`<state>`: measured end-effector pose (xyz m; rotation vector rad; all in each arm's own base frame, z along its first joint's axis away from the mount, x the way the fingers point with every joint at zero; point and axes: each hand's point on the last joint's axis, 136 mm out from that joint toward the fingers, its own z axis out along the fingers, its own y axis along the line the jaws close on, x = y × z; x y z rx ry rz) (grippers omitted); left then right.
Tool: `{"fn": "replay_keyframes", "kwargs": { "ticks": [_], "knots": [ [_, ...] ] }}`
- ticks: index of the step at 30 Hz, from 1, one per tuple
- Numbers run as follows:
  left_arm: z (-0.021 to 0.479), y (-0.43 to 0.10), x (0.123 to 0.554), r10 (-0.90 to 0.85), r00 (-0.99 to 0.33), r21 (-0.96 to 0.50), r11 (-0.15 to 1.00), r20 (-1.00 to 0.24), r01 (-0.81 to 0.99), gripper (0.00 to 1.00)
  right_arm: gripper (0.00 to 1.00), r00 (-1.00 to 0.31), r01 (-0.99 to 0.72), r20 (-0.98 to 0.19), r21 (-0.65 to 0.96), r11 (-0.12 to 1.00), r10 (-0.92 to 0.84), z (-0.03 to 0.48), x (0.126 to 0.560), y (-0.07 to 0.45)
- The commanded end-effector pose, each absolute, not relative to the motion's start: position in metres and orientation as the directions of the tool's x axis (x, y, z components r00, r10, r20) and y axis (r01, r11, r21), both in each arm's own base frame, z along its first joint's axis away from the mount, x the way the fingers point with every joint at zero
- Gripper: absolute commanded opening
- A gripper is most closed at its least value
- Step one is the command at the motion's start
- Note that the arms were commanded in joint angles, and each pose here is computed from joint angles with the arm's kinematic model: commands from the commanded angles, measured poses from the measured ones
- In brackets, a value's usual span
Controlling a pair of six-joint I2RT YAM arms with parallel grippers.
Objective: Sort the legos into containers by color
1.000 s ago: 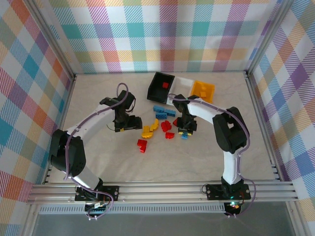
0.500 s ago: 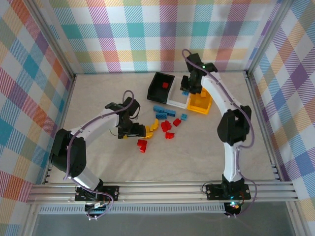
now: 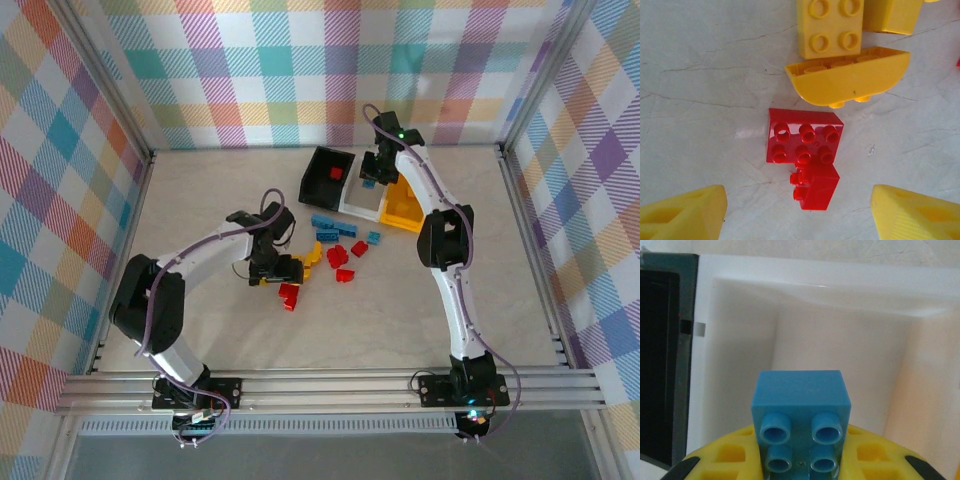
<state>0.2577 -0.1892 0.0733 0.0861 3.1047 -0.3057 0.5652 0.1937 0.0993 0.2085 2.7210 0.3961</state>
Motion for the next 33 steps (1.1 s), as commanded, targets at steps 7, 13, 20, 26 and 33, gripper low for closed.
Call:
{"fn": "replay_keyframes", "kwargs": {
  "ticks": [7, 13, 20, 26, 33],
  "knots": [
    [0.071, -0.203, 0.272, 0.08, -0.997, -0.206, 0.975, -0.021, 0.083, 0.76, 0.26, -0.975, 0.014, -0.211, 0.256, 0.966, 0.07, 0.068, 0.521, 0.197],
    [0.067, -0.206, 0.273, 0.092, -0.996, -0.214, 0.972, -0.014, 0.093, 0.76, 0.27, -0.983, 0.03, -0.171, 0.238, 0.971, 0.072, 0.066, 0.493, 0.187],
    [0.065, -0.205, 0.272, 0.094, -0.995, -0.212, 0.973, -0.017, 0.096, 0.76, 0.49, -0.983, 0.02, -0.171, 0.255, 0.967, 0.066, 0.075, 0.488, 0.194],
    [0.066, -0.203, 0.269, 0.099, -0.995, -0.215, 0.971, -0.02, 0.101, 0.77, 0.73, -0.957, 0.005, -0.278, 0.259, 0.966, 0.08, 0.119, 0.505, 0.195],
    [0.06, -0.203, 0.267, 0.109, -0.994, -0.216, 0.97, -0.006, 0.108, 0.77, 0.62, -0.938, -0.013, -0.338, 0.245, 0.969, 0.073, 0.142, 0.505, 0.19]
  ]
}}
